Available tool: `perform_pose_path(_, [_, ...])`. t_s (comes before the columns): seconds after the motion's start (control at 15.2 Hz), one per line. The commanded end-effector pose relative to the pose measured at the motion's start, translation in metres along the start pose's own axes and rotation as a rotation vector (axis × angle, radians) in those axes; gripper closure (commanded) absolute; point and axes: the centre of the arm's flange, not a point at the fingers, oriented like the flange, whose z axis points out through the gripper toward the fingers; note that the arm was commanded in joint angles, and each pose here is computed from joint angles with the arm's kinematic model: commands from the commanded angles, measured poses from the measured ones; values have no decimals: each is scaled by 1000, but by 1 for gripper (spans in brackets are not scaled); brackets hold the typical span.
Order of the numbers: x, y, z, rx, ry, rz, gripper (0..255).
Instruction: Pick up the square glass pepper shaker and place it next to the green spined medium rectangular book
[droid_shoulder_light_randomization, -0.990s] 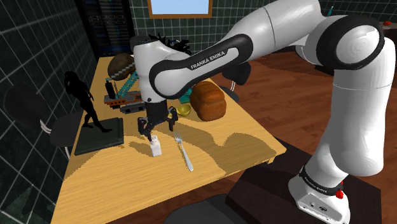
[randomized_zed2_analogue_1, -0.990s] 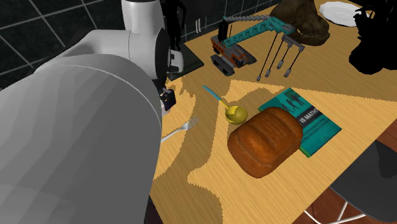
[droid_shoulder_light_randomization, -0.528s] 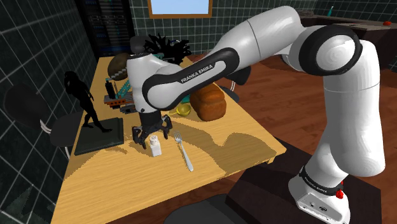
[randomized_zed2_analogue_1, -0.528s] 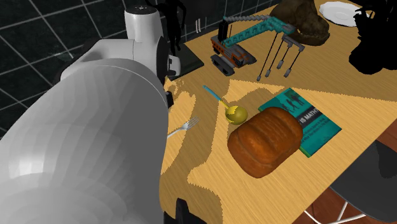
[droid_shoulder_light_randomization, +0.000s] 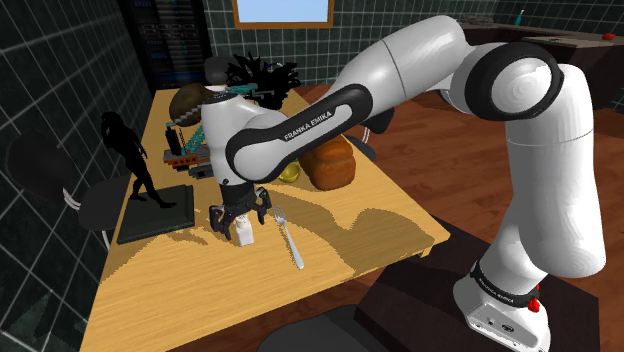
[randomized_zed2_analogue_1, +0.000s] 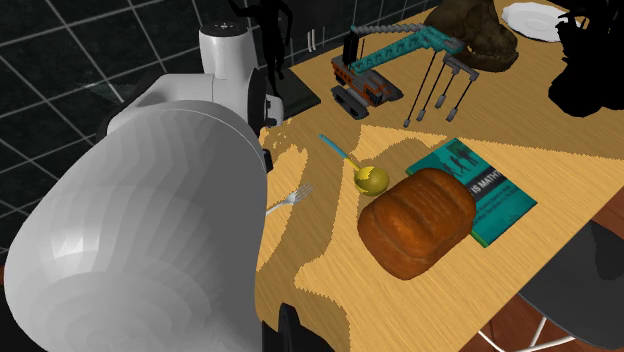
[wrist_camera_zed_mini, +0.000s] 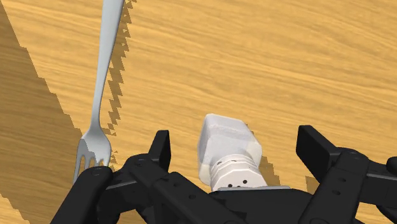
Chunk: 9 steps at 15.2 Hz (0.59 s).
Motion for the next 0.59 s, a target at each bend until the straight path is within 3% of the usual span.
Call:
perform_pose_path(0.0, [0,0,0,0,0,0,0])
perform_pose_path(0.07, [0,0,0,0,0,0,0])
perform_pose_path(0.13, [0,0,0,0,0,0,255])
perform_pose_path(0.53, [0,0,0,0,0,0,255])
